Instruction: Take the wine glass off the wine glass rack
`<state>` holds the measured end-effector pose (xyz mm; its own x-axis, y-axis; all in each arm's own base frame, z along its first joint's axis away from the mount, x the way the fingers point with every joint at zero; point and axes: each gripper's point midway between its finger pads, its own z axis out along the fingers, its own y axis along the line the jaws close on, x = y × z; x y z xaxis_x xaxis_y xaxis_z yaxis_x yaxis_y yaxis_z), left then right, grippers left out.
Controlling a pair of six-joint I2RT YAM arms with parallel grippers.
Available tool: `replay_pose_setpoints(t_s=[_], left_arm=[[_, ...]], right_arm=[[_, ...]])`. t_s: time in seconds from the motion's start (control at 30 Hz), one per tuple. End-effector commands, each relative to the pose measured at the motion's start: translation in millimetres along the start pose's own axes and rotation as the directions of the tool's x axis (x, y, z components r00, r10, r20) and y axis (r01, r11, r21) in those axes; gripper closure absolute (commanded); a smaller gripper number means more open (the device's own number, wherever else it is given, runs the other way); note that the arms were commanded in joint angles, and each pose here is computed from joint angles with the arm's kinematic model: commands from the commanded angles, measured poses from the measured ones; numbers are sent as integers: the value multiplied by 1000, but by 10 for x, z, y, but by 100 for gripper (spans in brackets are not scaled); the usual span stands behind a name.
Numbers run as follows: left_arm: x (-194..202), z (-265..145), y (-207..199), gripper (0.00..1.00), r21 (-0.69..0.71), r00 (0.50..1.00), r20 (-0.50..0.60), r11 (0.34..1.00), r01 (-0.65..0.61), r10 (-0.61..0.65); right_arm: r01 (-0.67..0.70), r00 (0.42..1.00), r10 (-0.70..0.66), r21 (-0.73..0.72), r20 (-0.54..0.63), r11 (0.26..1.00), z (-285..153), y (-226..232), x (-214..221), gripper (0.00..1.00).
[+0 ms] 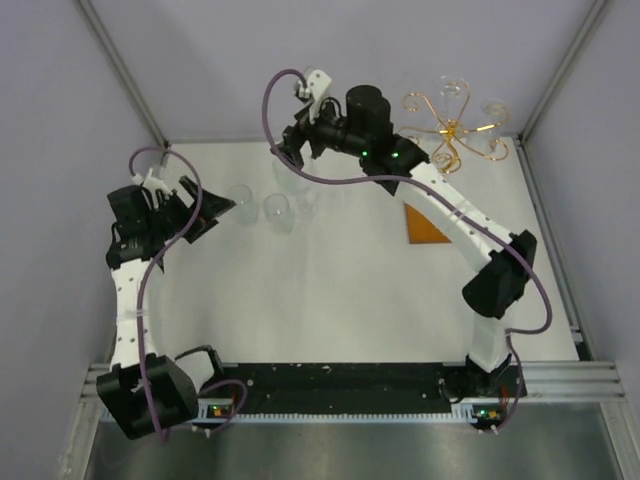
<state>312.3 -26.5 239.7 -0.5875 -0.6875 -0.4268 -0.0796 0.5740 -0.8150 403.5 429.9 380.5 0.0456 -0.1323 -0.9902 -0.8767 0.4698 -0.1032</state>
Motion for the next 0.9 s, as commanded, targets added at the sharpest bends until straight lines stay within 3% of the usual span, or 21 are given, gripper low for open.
replay_pose_setpoints(t_s=[0.0, 0.17, 0.37, 0.47, 0.63, 0.77, 0.87], left_arm=[[34, -122, -847, 3, 144, 891, 72, 879, -454, 448], [574, -159, -1446, 3, 345, 661, 118, 593, -727, 741], [1265, -48, -1640, 5, 530, 421, 175, 275, -802, 890], [1550, 58, -1702, 6, 605, 361, 155, 200, -770, 920], [1825, 172, -1814, 7, 663, 248, 168, 77, -745, 954], [1894, 328, -1898, 7, 661, 166, 207, -13, -750, 964], [1825, 499, -2004, 7, 628, 152, 237, -32, -777, 960]], right_arm=[[93, 979, -100, 43, 180, 995, -918, 23, -1063, 1], [5, 979, -47, 208, 199, 978, -1964, -442, -1254, 2], [-110, 982, 6, 544, 190, 832, -3322, -1387, -992, 4], [-181, 977, 55, 658, 207, 731, -3909, -1755, -787, 4], [-259, 965, 133, 715, 228, 650, -4449, -2114, -276, 4], [-241, 970, 171, 717, 170, 655, -4545, -2206, 162, 3], [-199, 979, 173, 708, 110, 678, -4521, -2219, 537, 1]])
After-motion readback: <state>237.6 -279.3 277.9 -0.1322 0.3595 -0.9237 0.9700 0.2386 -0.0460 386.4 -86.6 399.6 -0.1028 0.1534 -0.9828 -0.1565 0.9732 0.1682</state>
